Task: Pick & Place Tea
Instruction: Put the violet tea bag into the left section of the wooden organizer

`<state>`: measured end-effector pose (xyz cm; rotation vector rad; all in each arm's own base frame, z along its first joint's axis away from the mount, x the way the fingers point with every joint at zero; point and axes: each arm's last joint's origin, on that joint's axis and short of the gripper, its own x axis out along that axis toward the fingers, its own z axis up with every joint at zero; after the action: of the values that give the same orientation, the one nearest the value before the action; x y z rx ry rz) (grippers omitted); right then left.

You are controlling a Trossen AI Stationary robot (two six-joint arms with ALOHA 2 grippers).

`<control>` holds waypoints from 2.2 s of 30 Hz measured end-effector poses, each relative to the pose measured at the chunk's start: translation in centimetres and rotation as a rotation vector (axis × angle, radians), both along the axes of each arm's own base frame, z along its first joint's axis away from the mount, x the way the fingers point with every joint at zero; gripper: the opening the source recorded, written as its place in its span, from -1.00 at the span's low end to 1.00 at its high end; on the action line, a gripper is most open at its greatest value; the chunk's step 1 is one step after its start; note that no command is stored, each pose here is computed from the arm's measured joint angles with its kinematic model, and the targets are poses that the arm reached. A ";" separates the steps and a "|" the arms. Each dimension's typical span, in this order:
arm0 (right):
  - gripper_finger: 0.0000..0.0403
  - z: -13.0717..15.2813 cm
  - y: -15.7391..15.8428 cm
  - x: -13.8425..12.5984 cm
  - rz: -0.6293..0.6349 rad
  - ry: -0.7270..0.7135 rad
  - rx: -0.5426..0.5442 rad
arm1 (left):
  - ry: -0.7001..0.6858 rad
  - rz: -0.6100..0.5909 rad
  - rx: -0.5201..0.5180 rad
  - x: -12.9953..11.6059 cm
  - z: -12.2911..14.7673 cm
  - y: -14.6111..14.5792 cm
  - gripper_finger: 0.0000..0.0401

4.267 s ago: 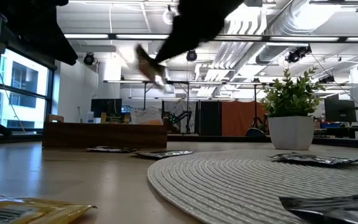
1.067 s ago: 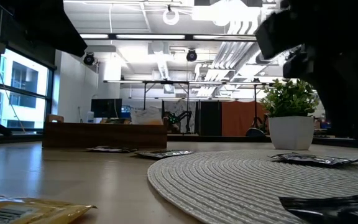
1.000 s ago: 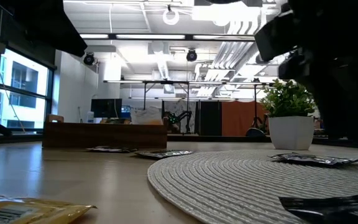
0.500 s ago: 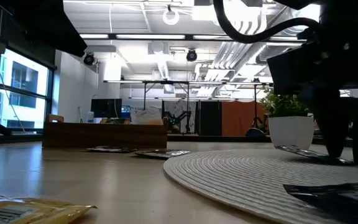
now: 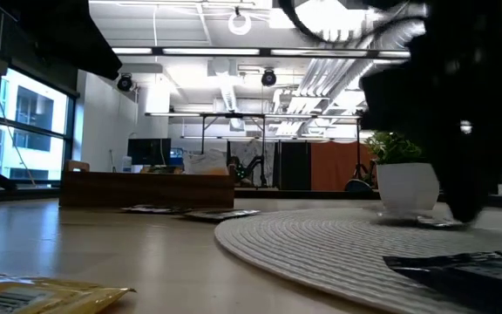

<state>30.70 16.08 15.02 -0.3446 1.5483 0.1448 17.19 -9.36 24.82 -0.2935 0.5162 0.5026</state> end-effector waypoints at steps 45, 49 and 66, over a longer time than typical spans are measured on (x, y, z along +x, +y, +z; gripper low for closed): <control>-0.75 -1.3 -7.4 2.9 0.093 -0.028 0.188 | -0.018 -0.029 -0.087 0.3 0.2 -0.4 -0.33; -0.95 -0.4 -7.3 3.7 0.083 -0.044 0.197 | -0.020 -0.027 -0.086 0.3 0.2 -0.4 -0.33; -0.83 1.8 -6.6 5.4 0.049 -0.131 0.221 | 0.027 -0.069 -0.114 0.5 -0.3 -0.7 -0.33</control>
<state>36.11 9.49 16.86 -0.2131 1.3796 0.3227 17.69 -10.05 24.54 -0.3775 0.5800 0.4111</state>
